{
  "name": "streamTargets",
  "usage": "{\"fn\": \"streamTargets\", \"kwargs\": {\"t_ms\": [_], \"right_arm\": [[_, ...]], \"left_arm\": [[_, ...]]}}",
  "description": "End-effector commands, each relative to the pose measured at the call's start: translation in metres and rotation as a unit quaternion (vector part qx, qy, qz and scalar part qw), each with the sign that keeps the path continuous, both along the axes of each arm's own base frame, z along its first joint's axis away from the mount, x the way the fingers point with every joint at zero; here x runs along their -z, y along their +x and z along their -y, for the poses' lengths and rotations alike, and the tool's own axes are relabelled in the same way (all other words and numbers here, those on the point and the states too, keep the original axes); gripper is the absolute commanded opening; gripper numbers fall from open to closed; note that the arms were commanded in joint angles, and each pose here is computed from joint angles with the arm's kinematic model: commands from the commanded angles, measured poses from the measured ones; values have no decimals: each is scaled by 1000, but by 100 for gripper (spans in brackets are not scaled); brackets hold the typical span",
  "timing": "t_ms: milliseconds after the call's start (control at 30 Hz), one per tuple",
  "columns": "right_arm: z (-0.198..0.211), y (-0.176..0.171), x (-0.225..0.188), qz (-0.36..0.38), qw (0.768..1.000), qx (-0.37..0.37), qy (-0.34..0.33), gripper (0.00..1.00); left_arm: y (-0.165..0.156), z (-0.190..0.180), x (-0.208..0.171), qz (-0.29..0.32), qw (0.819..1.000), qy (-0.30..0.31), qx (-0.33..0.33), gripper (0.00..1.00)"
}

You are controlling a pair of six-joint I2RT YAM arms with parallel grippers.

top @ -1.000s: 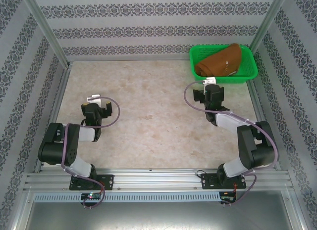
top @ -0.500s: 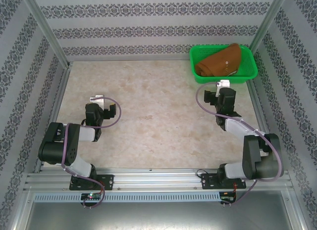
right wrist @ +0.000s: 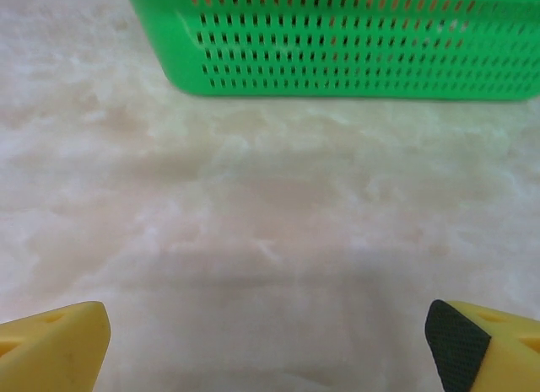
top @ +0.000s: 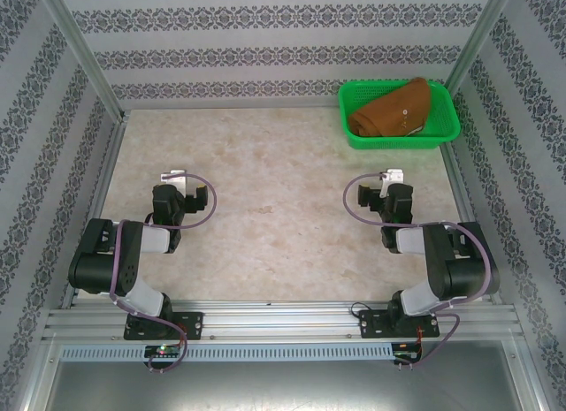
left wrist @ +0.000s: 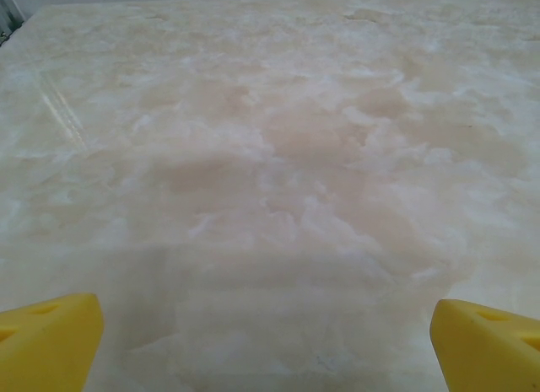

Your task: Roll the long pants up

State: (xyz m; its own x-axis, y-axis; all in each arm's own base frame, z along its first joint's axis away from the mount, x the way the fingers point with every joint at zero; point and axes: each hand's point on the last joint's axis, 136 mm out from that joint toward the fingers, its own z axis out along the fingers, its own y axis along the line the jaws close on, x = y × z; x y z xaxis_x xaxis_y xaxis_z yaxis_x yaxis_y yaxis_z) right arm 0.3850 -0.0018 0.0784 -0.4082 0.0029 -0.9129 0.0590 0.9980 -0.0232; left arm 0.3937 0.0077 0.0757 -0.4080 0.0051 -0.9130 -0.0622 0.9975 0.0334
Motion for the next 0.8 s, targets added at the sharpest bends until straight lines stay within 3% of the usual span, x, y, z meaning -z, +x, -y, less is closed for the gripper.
{"fn": "streamTargets", "kwargs": {"t_ms": [0, 767], "right_arm": [[4, 9, -28, 58, 998, 21, -4, 98], [4, 10, -28, 57, 998, 18, 2, 98]], "left_arm": [[4, 1, -7, 10, 1000, 1, 8, 100], [5, 2, -7, 10, 1000, -1, 10, 100]]}}
